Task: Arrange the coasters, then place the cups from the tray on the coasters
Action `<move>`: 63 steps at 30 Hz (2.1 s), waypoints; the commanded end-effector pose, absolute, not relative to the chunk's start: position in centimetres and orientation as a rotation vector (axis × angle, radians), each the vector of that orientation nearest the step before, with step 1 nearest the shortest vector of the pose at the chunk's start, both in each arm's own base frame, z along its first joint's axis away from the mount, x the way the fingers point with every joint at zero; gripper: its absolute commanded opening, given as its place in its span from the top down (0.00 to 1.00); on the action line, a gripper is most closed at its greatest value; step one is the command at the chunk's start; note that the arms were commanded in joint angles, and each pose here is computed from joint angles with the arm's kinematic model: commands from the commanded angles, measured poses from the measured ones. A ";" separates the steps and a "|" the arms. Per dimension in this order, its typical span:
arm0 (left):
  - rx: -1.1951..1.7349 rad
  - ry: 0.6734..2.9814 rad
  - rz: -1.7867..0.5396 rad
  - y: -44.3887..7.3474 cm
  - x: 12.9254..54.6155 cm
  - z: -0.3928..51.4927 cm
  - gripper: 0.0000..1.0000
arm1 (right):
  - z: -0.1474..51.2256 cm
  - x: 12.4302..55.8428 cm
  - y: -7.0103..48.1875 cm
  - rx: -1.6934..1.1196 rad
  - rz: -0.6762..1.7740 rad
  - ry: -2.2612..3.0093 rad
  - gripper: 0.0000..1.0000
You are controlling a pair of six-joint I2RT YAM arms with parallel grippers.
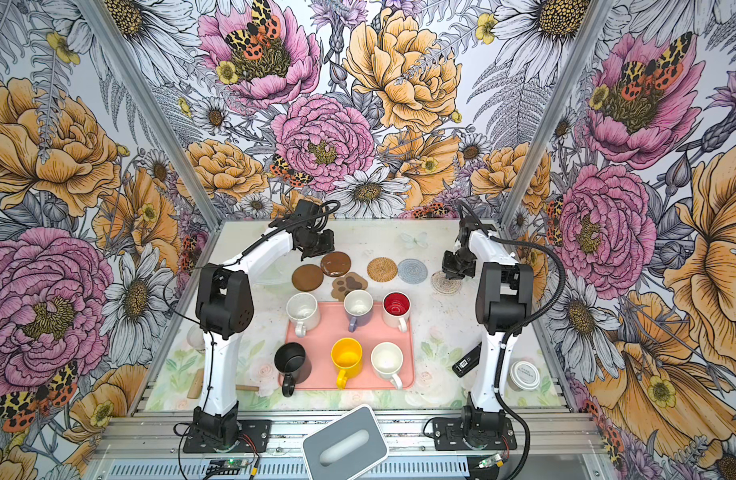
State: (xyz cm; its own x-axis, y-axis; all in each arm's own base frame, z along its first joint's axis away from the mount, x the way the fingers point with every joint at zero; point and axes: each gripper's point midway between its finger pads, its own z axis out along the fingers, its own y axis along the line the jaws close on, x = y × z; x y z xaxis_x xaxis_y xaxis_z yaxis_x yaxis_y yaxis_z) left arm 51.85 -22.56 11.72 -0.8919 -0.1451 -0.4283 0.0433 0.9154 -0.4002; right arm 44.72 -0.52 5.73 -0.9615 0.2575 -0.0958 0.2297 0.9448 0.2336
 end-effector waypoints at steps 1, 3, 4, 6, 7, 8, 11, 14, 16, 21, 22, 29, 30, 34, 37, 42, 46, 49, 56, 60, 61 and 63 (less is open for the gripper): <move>-0.054 2.569 -0.498 -21.3 51.5 13.7 1.00 | 4.3 45.2 -0.8 0.383 0.338 2.976 0.87; -0.061 2.569 -0.497 -20.9 51.2 13.7 1.00 | 3.7 45.2 -0.7 0.392 0.347 2.984 0.88; -0.066 2.570 -0.493 -20.7 51.1 13.7 1.00 | 3.5 45.3 -0.8 0.396 0.347 2.986 0.87; -0.075 2.571 -0.491 -20.4 50.8 13.7 1.00 | 3.0 45.3 -0.8 0.405 0.341 2.991 0.87; -0.080 2.572 -0.489 -20.2 50.6 13.8 1.00 | 2.7 45.4 -0.9 0.411 0.339 2.994 0.87; -0.085 2.570 -0.486 -20.0 50.5 13.8 1.00 | 2.5 45.4 -0.9 0.416 0.342 2.996 0.87; -0.101 2.564 -0.477 -19.5 50.1 14.0 1.00 | 1.8 45.7 -0.8 0.426 0.347 3.002 0.87; -0.117 2.560 -0.472 -19.0 49.8 14.3 1.00 | 1.1 45.9 -0.8 0.439 0.352 3.010 0.87; -0.121 2.556 -0.469 -18.7 49.6 14.4 1.00 | 0.8 46.1 -0.8 0.443 0.359 3.013 0.88; -0.140 2.562 -0.460 -18.2 49.1 14.1 1.00 | 0.3 46.5 -0.7 0.456 0.370 3.010 0.88; -0.142 2.566 -0.459 -18.1 48.9 13.9 1.00 | 0.2 46.6 -0.7 0.461 0.369 3.010 0.88; -0.155 2.572 -0.450 -17.7 48.3 13.6 1.00 | -0.3 47.5 -0.6 0.468 0.384 3.005 0.88; -0.156 2.570 -0.452 -17.7 48.3 13.7 1.00 | -0.4 47.6 -0.5 0.468 0.391 3.003 0.88; -0.159 2.567 -0.450 -17.6 48.2 13.9 1.00 | -0.5 48.1 -0.7 0.472 0.386 2.997 0.88; -0.158 2.568 -0.453 -17.6 48.1 13.9 1.00 | -0.4 48.5 -0.7 0.471 0.389 2.987 0.88; -0.160 2.571 -0.453 -17.6 47.9 13.9 1.00 | 0.0 49.2 -0.6 0.474 0.404 2.969 0.88; -0.161 2.572 -0.451 -17.5 47.8 13.9 1.00 | 0.1 49.3 -0.4 0.474 0.413 2.965 0.88; -0.162 2.572 -0.450 -17.5 47.7 13.9 1.00 | 0.0 49.4 -0.2 0.466 0.421 2.966 0.88; -0.159 2.574 -0.450 -17.4 47.4 13.9 1.00 | 0.1 49.7 -0.1 0.462 0.428 2.958 0.88; -0.160 2.575 -0.444 -17.2 47.3 13.9 1.00 | 1.1 50.1 -0.4 0.471 0.404 2.935 0.88; -0.160 2.574 -0.440 -17.2 47.3 13.9 1.00 | 1.6 50.2 -0.4 0.467 0.399 2.924 0.88; -0.157 2.575 -0.431 -17.1 47.3 13.8 1.00 | 3.0 50.5 -0.6 0.461 0.389 2.893 0.87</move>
